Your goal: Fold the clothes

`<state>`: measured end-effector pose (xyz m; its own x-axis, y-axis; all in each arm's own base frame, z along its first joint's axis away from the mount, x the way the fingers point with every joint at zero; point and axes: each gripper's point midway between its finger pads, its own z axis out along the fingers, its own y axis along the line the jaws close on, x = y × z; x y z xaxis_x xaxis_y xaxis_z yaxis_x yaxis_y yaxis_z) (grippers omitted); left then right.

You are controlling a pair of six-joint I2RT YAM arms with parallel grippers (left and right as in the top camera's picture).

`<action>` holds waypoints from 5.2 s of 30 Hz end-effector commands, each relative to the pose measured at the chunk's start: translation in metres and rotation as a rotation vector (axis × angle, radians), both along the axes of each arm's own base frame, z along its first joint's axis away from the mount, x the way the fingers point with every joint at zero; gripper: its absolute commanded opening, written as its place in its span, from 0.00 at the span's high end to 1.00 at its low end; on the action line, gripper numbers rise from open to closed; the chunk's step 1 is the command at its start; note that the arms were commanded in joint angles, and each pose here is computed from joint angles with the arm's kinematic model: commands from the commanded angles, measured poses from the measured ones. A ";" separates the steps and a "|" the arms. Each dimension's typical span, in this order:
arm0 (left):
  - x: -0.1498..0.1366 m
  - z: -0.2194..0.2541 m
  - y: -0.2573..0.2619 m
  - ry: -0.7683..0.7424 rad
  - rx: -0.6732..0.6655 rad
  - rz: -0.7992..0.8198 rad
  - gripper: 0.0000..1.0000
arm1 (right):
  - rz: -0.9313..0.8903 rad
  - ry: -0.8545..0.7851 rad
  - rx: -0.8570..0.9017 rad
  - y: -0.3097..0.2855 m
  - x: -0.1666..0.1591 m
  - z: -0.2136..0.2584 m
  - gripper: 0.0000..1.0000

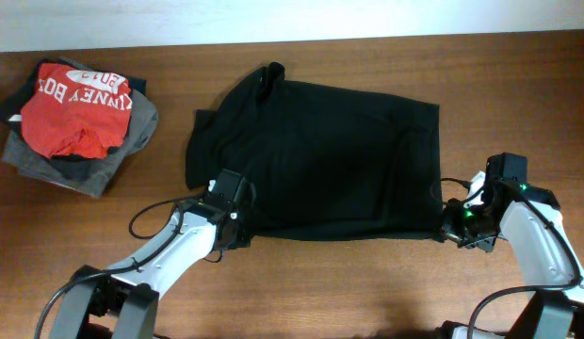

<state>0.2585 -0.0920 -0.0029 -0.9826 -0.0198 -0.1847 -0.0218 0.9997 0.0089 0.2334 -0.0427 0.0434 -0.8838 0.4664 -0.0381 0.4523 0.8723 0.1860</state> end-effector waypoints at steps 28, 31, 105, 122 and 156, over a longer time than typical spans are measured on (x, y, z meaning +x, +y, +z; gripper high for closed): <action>-0.009 0.141 0.037 -0.039 0.082 -0.009 0.99 | 0.005 -0.143 -0.011 0.014 -0.029 0.080 0.96; -0.015 0.143 0.039 -0.018 0.090 -0.010 0.99 | 0.007 -0.186 -0.021 0.014 -0.026 0.089 0.96; 0.258 0.202 -0.064 -0.498 -0.118 -0.404 0.43 | 0.342 -0.482 -0.107 0.016 0.160 0.157 0.49; 0.297 0.091 -0.105 -0.401 -0.005 -0.714 0.47 | 0.342 -0.438 -0.090 0.018 0.150 0.152 0.50; 0.304 0.041 -0.098 -0.339 0.167 -0.716 0.57 | 0.350 -0.449 -0.096 0.017 0.152 0.153 0.50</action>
<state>0.5591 -0.1822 0.0347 -0.6550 0.6339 -0.4114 0.5867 0.7696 0.2519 0.3824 -0.0231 0.1884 -0.8839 0.1309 -0.4490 0.0335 0.9753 0.2183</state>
